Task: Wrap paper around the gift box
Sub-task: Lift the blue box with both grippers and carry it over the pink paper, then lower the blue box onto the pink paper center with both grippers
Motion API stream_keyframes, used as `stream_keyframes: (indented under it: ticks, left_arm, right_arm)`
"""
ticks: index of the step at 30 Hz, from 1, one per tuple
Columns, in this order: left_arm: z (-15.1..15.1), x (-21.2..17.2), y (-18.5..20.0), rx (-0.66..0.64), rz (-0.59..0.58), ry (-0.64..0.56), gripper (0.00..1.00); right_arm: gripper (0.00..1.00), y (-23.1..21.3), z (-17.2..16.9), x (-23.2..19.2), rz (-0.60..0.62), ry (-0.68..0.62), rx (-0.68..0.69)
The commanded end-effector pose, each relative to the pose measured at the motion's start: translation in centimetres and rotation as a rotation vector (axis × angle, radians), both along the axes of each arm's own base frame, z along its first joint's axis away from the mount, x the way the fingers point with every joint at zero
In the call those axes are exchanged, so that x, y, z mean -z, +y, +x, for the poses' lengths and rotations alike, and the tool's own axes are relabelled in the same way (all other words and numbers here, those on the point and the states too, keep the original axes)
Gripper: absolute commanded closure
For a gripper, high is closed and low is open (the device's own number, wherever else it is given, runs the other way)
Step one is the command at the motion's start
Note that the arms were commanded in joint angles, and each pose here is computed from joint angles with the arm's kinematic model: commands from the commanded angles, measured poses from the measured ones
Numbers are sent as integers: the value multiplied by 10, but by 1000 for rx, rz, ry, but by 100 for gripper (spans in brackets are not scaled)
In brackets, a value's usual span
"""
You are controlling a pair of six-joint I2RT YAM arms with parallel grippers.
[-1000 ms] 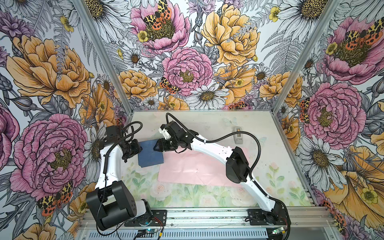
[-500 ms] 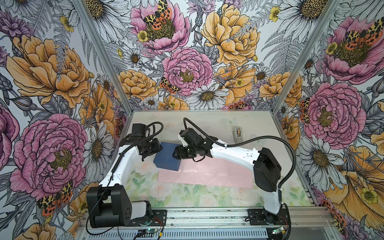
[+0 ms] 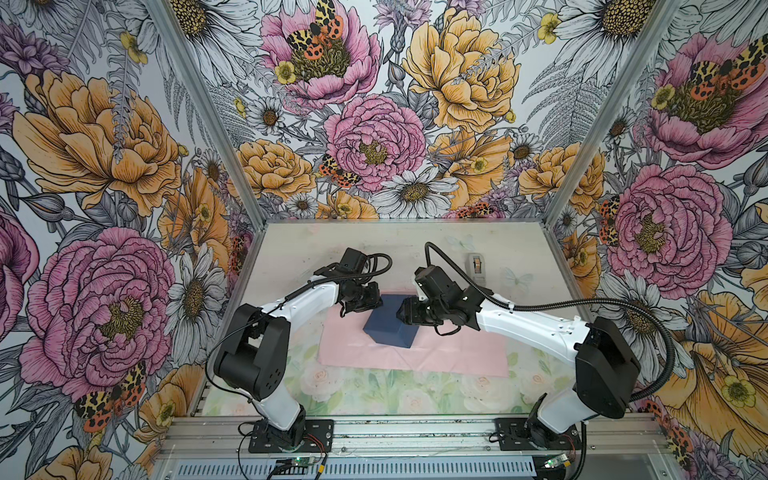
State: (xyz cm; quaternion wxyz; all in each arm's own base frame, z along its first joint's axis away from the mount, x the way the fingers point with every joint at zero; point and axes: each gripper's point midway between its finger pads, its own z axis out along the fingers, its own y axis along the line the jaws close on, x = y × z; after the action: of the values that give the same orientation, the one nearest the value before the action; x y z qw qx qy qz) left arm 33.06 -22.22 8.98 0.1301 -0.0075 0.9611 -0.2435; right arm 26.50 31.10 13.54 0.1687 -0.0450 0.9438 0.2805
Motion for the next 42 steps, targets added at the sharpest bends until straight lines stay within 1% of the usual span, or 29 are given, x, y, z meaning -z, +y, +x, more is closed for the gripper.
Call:
stream_keyframes:
  ticks: [1,2,4,7,9,11,17,20,24,28,33,42]
  left_arm:
    - [7,-17,-36,30,-87,-37,64]
    - [7,-16,-37,27,-83,-35,59]
    - [8,-17,-37,15,-78,-40,53]
    - [10,-24,-29,-14,-61,-71,39]
    - [10,-28,-22,-42,-58,-84,34]
    - [8,-28,-19,-54,-72,-84,31]
    - [1,-16,-28,-58,-162,-53,32]
    - [-2,-10,-35,-45,-189,-31,35]
    - [-8,-10,-44,-26,-225,-20,38]
    - [-17,-8,-53,-6,-253,-5,42]
    - [-24,-8,-60,1,-280,2,47]
    - [-27,-10,-66,24,-307,-1,49]
  right_arm:
    - [41,-11,11,-12,48,-54,33]
    - [38,-19,11,-8,32,-46,43]
    - [33,-36,9,-4,3,-35,65]
    - [29,-62,10,-6,-29,-36,100]
    - [25,-79,10,-5,-37,-21,123]
    - [23,-89,9,-1,-22,5,135]
    - [22,-82,3,17,4,92,80]
    - [22,-78,3,27,5,128,65]
    - [24,-71,5,40,35,163,54]
    - [31,-65,12,46,56,164,58]
    - [36,-60,23,41,84,136,70]
    - [39,-62,42,37,87,75,107]
